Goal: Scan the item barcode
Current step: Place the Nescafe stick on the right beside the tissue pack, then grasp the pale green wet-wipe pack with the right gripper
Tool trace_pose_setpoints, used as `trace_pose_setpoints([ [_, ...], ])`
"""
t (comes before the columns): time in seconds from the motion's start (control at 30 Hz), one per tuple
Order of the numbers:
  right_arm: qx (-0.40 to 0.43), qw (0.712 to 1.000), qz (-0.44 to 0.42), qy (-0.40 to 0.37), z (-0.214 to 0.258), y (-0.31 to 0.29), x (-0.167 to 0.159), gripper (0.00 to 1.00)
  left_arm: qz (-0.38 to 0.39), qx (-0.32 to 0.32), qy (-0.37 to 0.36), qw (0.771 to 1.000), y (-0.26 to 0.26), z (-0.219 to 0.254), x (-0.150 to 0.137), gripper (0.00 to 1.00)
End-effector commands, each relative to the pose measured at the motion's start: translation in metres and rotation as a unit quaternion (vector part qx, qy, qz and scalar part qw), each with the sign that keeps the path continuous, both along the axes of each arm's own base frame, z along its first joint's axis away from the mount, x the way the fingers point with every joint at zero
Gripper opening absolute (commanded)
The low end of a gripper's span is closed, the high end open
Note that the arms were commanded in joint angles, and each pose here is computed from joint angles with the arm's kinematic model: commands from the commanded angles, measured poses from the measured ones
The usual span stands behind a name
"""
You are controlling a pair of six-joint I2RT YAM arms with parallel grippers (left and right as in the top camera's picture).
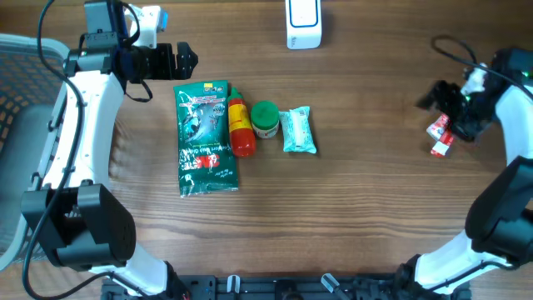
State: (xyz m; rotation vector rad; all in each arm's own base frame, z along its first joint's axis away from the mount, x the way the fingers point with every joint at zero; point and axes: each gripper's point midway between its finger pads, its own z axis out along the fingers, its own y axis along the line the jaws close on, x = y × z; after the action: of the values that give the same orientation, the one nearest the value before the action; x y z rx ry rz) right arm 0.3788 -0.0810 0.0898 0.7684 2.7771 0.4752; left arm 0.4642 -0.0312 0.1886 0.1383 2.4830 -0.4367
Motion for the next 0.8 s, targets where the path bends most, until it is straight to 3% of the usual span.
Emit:
trace_pose_setpoints([
  [0.0, 0.069, 0.991, 0.087, -0.076, 0.038, 0.075, 0.027, 1.0, -0.007, 0.006, -0.015, 1.0, 0.001, 0.01, 0.001, 1.0],
  [0.1, 0.1, 0.974, 0.18, -0.099, 0.039, 0.175, 0.036, 1.0, -0.007, 0.006, -0.015, 1.0, 0.001, 0.01, 0.001, 1.0],
  [0.13, 0.107, 0.967, 0.21, -0.101, 0.037, 0.201, 0.032, 0.95, -0.007, 0.006, -0.015, 1.0, 0.001, 0.01, 0.001, 1.0],
  [0.17, 0.111, 0.956, 0.254, -0.095, 0.031, 0.237, 0.022, 0.68, -0.007, 0.006, -0.015, 1.0, 0.001, 0.01, 0.001, 1.0],
  [0.2, 0.115, 0.946, 0.291, -0.086, 0.022, 0.269, 0.011, 0.14, -0.007, 0.006, -0.015, 1.0, 0.001, 0.01, 0.001, 1.0],
  [0.23, 0.116, 0.94, 0.31, -0.08, 0.016, 0.286, 0.005, 0.04, -0.007, 0.006, -0.015, 1.0, 0.001, 0.01, 0.001, 1.0],
  [0.43, 0.09, 0.904, 0.417, -0.024, -0.048, 0.346, -0.036, 0.04, -0.007, 0.006, -0.015, 1.0, 0.001, 0.01, 0.001, 1.0],
  [0.63, -0.015, 0.911, 0.411, 0.012, -0.097, 0.316, -0.028, 0.04, -0.007, 0.006, -0.015, 1.0, 0.001, 0.01, 0.001, 1.0],
  [0.77, -0.059, 0.944, 0.322, 0.051, -0.105, 0.254, -0.009, 0.04, -0.007, 0.006, -0.015, 1.0, 0.001, 0.01, 0.001, 1.0],
])
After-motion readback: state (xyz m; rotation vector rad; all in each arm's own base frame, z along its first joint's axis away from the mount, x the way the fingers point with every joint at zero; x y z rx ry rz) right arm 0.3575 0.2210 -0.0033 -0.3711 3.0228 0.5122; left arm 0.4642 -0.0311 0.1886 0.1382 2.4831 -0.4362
